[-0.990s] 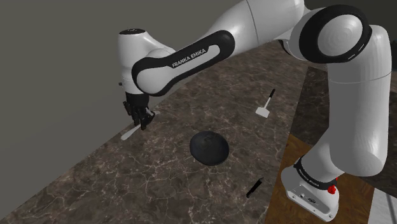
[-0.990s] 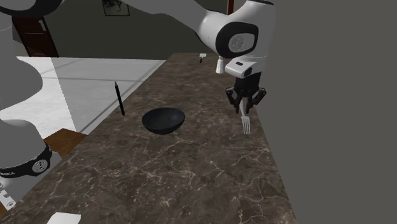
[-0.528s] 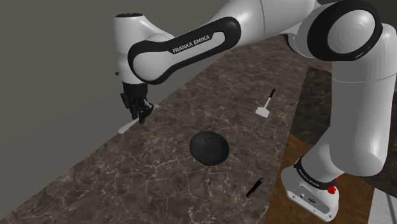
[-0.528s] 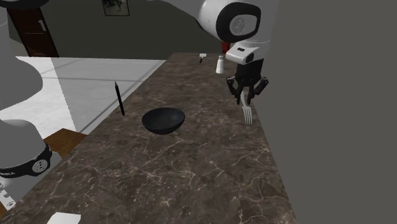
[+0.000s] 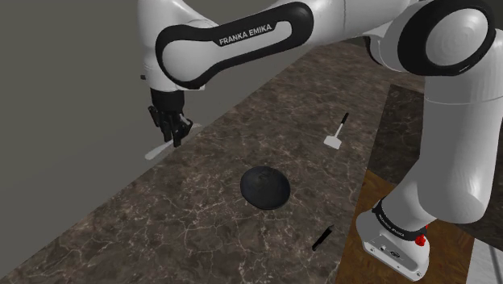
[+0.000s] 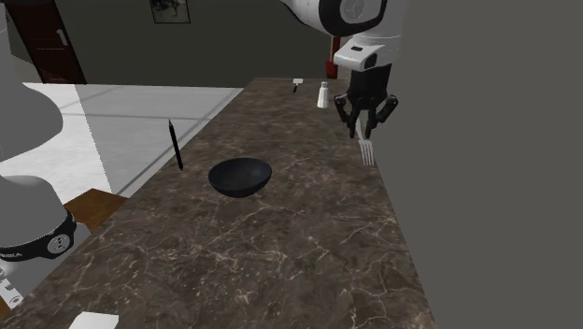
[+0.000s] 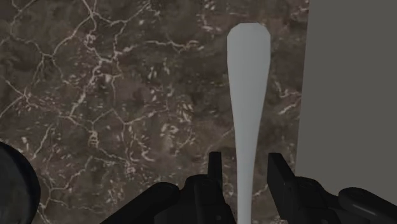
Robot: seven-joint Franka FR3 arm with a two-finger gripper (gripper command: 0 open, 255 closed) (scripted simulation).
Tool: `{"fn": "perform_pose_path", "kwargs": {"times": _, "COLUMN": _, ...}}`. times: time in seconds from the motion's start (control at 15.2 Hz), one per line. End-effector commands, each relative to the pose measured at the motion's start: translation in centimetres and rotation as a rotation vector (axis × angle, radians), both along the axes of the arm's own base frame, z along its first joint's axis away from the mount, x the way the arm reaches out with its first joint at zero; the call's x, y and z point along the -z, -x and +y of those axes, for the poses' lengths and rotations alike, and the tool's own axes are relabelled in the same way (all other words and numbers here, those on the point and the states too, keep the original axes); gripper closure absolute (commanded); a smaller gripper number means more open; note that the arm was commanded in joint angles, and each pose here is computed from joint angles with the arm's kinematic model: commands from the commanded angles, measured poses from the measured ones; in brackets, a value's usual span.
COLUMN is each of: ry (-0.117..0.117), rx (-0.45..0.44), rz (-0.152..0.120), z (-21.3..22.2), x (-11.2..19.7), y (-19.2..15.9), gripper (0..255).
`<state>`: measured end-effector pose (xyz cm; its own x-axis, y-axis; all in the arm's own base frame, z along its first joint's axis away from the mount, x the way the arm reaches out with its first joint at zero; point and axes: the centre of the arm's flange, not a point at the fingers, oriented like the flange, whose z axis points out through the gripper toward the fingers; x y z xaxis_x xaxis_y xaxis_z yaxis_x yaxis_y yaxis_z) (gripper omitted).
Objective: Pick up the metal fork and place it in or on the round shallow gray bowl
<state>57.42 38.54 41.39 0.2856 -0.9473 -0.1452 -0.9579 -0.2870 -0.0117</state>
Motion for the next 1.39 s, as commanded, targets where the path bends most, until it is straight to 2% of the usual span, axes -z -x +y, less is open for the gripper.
{"fn": "perform_pose_path", "kwargs": {"times": 0.0, "ry": 0.000, "rx": 0.000, "rz": 0.000, "z": 0.0, "x": -1.2, "y": -0.1, "gripper": 255}}
{"fn": "perform_pose_path", "kwargs": {"times": 0.13, "ry": 0.000, "rx": 0.000, "rz": 0.000, "z": 0.0, "x": -1.7, "y": -0.1, "gripper": 255}}
{"fn": "perform_pose_path", "kwargs": {"times": 1.32, "ry": 0.000, "rx": 0.000, "rz": 0.000, "z": -10.6, "x": -0.6, "y": 21.1, "gripper": 255}}
